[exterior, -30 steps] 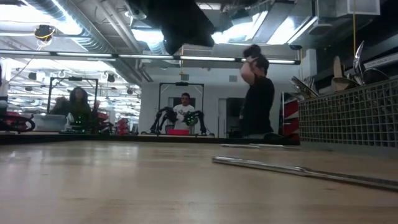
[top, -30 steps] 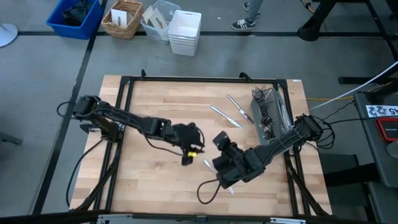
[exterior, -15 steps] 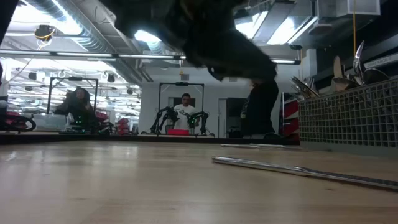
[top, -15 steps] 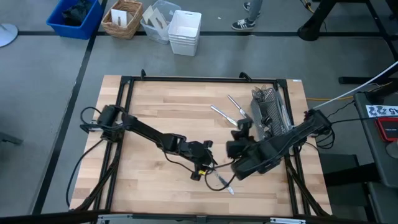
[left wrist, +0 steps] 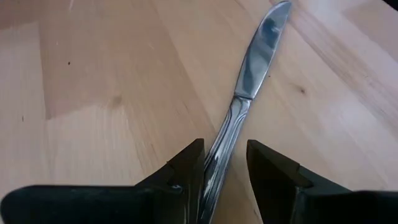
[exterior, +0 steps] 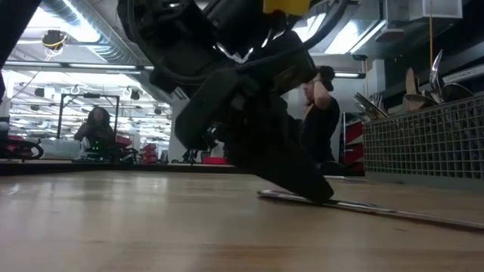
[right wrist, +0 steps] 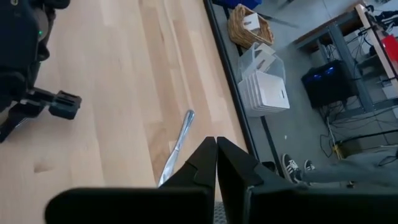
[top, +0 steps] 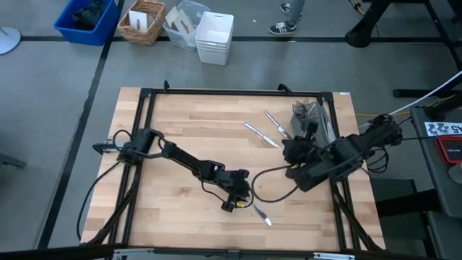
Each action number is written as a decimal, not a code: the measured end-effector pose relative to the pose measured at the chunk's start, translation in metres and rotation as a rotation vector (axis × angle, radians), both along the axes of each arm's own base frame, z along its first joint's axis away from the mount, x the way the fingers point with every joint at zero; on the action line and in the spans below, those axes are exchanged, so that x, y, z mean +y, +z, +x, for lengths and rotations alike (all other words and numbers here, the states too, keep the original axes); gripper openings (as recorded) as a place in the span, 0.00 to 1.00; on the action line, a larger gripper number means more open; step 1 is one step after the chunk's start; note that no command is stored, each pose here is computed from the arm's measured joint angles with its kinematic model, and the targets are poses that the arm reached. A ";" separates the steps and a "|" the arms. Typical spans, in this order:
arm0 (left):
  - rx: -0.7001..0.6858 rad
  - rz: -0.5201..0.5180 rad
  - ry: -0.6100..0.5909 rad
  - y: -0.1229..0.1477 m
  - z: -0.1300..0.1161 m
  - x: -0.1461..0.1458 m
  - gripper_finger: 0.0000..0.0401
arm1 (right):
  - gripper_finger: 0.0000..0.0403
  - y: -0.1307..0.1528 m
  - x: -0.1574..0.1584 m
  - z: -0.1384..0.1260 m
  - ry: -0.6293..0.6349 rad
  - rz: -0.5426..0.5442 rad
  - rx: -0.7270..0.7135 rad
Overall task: Sort silverware
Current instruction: Put the bottom knife into the middle section of the utensil holder
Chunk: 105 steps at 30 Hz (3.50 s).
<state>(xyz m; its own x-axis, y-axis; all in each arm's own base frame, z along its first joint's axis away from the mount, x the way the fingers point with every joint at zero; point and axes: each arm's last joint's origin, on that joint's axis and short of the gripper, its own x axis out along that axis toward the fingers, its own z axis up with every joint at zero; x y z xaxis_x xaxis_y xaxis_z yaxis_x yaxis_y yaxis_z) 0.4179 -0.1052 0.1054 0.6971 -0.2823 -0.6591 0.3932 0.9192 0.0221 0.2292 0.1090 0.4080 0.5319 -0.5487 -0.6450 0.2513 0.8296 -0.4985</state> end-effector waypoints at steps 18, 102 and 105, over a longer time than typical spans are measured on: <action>0.311 0.023 0.191 -0.010 -0.016 0.026 0.15 | 0.04 0.005 -0.003 -0.005 0.000 0.009 -0.017; 0.336 -0.136 0.556 0.022 -0.021 0.065 0.08 | 0.23 -0.140 -0.037 -0.048 0.257 0.520 -0.568; 0.334 -0.179 0.566 0.022 -0.020 0.068 0.08 | 0.25 -0.141 -0.038 -0.048 0.256 0.517 -0.560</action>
